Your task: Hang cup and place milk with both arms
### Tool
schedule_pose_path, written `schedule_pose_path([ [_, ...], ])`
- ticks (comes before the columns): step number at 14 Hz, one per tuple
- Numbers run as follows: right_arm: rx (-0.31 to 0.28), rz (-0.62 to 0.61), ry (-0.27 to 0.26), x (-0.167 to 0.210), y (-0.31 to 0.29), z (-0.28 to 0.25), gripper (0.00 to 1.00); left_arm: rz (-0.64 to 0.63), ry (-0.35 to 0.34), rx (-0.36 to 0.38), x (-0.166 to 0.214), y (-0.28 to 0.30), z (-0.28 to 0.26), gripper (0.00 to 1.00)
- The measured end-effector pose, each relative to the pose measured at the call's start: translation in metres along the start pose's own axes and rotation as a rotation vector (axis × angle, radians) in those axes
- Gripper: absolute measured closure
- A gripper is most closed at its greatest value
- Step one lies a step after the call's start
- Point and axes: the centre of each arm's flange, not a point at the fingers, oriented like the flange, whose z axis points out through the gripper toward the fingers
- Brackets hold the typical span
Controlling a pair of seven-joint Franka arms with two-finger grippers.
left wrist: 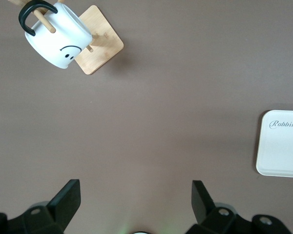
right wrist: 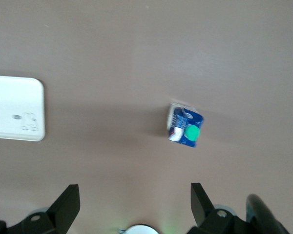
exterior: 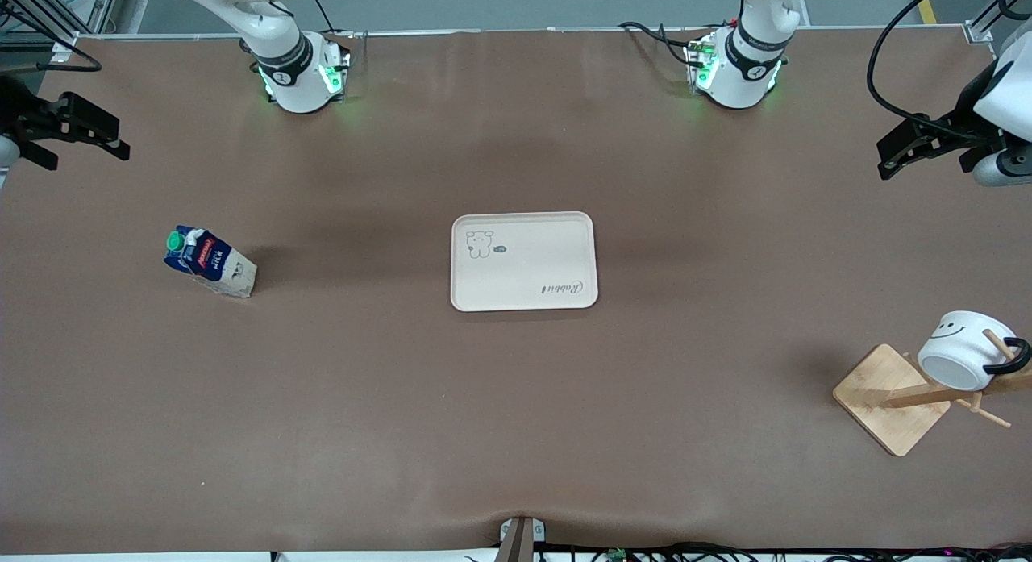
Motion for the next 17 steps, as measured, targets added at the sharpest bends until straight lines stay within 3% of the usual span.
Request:
schedule_pose_path([
  [2, -0.006, 0.005, 0.001, 0.0, 0.003, 0.0, 0.0, 0.001, 0.0, 0.0, 0.0, 0.001, 0.0, 0.0],
  [6, -0.082, 0.012, -0.008, -0.001, 0.01, 0.0, 0.0, 0.001, -0.002, -0.001, 0.0, 0.001, 0.0, 0.0],
  [17, -0.086, 0.013, -0.01, -0.001, 0.011, 0.0, 0.0, 0.021, -0.011, 0.001, -0.004, 0.011, 0.0, 0.0],
])
